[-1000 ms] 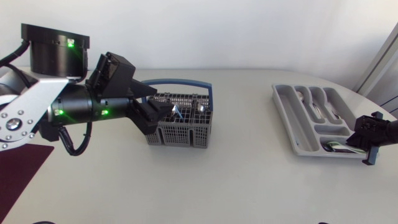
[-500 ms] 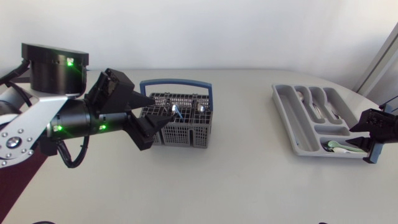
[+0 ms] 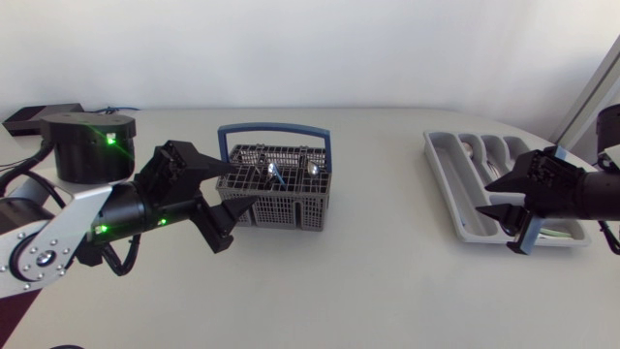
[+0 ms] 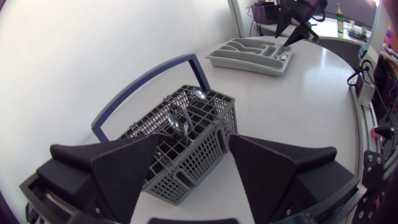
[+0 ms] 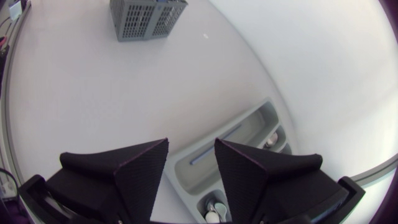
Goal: Transfer all utensils from the basket to the drawer tray.
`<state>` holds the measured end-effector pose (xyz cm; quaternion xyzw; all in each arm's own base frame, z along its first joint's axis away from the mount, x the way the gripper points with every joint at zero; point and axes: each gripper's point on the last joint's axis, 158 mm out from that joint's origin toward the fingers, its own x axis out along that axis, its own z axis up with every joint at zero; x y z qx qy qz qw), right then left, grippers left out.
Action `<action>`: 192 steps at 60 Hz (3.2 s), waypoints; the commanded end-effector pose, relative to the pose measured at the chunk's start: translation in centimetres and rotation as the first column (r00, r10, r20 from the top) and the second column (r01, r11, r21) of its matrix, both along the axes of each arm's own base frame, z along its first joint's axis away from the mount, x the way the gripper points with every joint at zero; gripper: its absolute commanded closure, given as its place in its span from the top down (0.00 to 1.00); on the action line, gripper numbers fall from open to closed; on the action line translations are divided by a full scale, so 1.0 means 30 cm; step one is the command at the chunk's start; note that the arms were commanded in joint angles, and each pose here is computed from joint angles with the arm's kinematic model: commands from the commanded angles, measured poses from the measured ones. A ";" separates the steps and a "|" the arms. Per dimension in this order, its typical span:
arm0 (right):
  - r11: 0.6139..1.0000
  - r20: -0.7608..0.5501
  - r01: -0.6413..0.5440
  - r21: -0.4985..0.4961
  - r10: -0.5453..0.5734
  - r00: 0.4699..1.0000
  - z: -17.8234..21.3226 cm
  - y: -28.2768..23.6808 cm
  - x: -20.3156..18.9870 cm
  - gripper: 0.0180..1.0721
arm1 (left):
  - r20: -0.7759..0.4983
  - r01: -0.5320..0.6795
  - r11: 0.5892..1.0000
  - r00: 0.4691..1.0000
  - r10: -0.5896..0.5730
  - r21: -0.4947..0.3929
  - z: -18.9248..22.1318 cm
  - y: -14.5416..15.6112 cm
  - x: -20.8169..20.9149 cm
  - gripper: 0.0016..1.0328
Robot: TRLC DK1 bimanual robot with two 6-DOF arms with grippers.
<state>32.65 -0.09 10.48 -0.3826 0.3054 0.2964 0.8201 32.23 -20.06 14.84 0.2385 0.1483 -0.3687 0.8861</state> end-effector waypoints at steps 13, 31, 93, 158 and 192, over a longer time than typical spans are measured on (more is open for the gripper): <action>0.987 -0.037 -0.009 0.158 0.015 0.999 0.052 0.277 -0.066 0.54 | 0.021 0.011 0.999 1.000 -0.011 0.035 -0.105 -0.030 0.031 0.60; 0.955 -0.050 -0.020 0.297 0.037 0.998 0.119 0.503 -0.054 0.54 | 0.029 0.002 0.999 1.000 -0.004 0.044 -0.147 -0.071 0.100 0.47; 0.951 -0.084 -0.056 0.303 0.085 0.993 0.058 0.675 -0.036 0.54 | 0.101 -0.057 0.997 0.994 0.051 0.054 -0.149 -0.107 0.186 0.04; 0.952 -0.096 -0.072 0.298 0.105 0.990 0.040 0.707 -0.075 0.54 | 0.363 -0.098 0.988 0.922 0.136 -0.121 0.213 -0.084 0.107 0.04; 0.883 0.008 -0.035 0.468 0.035 0.999 0.285 0.729 -0.080 0.54 | 0.151 -0.104 0.929 0.974 0.167 -0.354 0.428 -0.167 0.029 0.04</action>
